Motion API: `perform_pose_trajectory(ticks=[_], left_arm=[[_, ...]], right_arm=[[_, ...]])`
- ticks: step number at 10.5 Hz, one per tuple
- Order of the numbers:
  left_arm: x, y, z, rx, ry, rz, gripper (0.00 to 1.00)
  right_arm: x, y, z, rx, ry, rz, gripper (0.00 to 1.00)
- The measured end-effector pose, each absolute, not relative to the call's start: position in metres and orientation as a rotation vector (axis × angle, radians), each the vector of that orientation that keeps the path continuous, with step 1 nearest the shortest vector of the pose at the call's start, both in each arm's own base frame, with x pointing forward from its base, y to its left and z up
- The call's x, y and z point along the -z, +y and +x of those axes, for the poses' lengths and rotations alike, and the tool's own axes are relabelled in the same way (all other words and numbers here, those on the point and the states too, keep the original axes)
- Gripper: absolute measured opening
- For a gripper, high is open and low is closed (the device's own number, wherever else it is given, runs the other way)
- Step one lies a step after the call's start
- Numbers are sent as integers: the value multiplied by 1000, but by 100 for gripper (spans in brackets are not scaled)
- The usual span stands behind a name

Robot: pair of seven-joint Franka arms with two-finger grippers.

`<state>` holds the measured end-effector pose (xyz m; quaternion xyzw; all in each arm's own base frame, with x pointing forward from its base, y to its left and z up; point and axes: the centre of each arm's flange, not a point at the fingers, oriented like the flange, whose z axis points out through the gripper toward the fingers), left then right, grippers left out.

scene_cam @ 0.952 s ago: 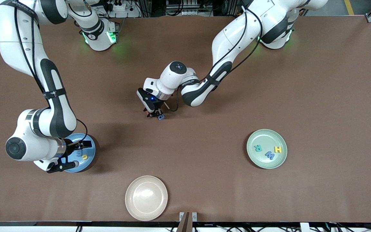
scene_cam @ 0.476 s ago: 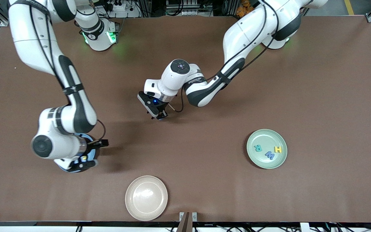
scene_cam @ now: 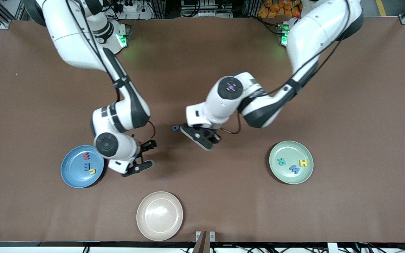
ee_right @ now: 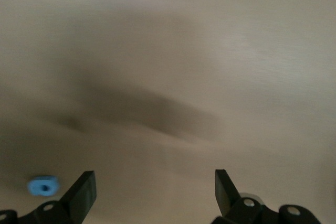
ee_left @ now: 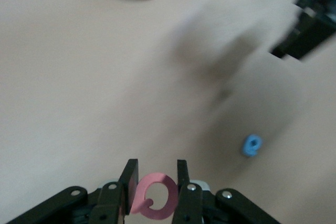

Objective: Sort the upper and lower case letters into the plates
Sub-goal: 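Carry the red q to the green plate while the right gripper lifts, then open the left gripper to drop the red q on the green plate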

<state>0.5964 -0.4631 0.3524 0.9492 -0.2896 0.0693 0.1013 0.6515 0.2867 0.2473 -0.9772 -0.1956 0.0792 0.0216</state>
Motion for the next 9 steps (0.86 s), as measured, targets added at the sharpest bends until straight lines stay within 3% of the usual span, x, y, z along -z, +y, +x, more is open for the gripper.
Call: perform_pose_trajectory(ticks=[4, 9], left_arm=[[-375, -303, 656, 75, -611, 2959, 34], [-360, -204, 681, 186, -426, 3067, 34]], right_arm=[[-232, 397, 587, -137, -797, -2994, 100], [-198, 420, 537, -85, -875, -2975, 100]])
